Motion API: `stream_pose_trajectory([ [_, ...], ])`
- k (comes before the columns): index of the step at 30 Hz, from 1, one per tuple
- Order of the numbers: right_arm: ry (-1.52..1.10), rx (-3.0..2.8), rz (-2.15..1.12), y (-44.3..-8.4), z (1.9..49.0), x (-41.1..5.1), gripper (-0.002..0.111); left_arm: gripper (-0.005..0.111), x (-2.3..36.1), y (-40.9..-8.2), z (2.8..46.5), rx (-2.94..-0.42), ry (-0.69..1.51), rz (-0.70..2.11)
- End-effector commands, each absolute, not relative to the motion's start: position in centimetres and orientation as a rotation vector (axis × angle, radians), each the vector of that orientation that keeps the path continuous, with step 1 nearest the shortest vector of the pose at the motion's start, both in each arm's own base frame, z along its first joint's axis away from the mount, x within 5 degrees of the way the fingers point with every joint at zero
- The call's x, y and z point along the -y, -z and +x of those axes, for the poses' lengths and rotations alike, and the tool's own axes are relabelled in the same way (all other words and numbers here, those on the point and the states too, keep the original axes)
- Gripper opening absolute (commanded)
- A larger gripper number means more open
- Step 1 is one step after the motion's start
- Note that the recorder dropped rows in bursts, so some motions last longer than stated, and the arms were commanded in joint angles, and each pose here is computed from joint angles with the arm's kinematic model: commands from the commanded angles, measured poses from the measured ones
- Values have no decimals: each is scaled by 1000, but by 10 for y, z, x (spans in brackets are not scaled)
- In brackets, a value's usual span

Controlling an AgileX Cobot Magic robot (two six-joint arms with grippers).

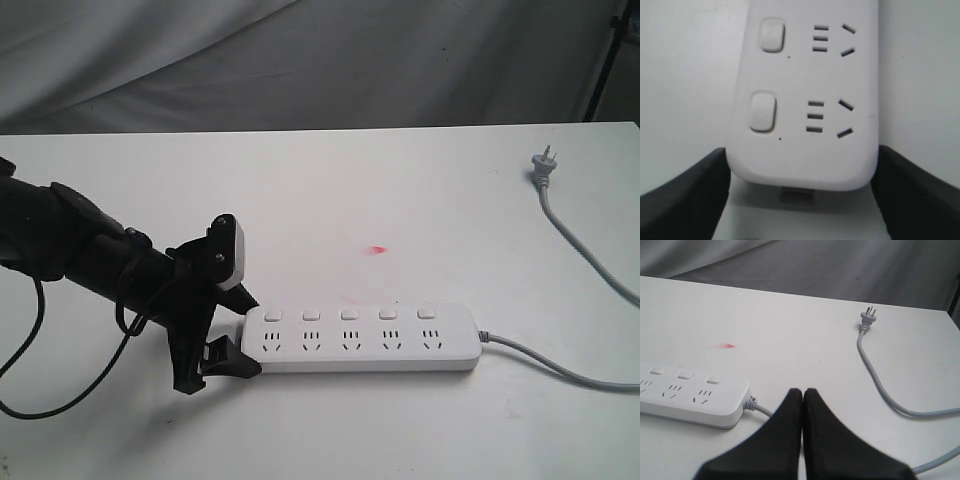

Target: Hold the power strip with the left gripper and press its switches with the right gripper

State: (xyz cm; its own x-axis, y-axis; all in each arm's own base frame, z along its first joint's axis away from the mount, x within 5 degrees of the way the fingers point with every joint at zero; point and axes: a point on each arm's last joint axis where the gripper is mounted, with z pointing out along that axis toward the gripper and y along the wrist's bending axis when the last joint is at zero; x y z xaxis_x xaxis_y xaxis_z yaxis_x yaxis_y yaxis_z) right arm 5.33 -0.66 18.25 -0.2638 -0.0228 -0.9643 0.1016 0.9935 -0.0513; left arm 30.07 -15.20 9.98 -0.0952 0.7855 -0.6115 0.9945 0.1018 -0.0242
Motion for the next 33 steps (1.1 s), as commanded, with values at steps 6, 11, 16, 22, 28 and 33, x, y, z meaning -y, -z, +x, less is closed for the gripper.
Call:
stream_pose_trajectory([
  [6,125,-1830,50,-182,53,7,0,0,153,-100,303,-1940,599,1722],
  [11,125,-1830,50,-182,53,7,0,0,153,-100,303,-1940,599,1722],
  [16,125,-1830,50,-182,53,7,0,0,153,-100,303,-1940,599,1722],
  [22,125,-1830,50,-182,53,7,0,0,153,-100,303,-1940,599,1722],
  [28,125,-1830,50,-182,53,7,0,0,153,-100,303,-1940,599,1722],
  [33,125,-1830,50,-182,53,7,0,0,153,-100,303,-1940,599,1722],
])
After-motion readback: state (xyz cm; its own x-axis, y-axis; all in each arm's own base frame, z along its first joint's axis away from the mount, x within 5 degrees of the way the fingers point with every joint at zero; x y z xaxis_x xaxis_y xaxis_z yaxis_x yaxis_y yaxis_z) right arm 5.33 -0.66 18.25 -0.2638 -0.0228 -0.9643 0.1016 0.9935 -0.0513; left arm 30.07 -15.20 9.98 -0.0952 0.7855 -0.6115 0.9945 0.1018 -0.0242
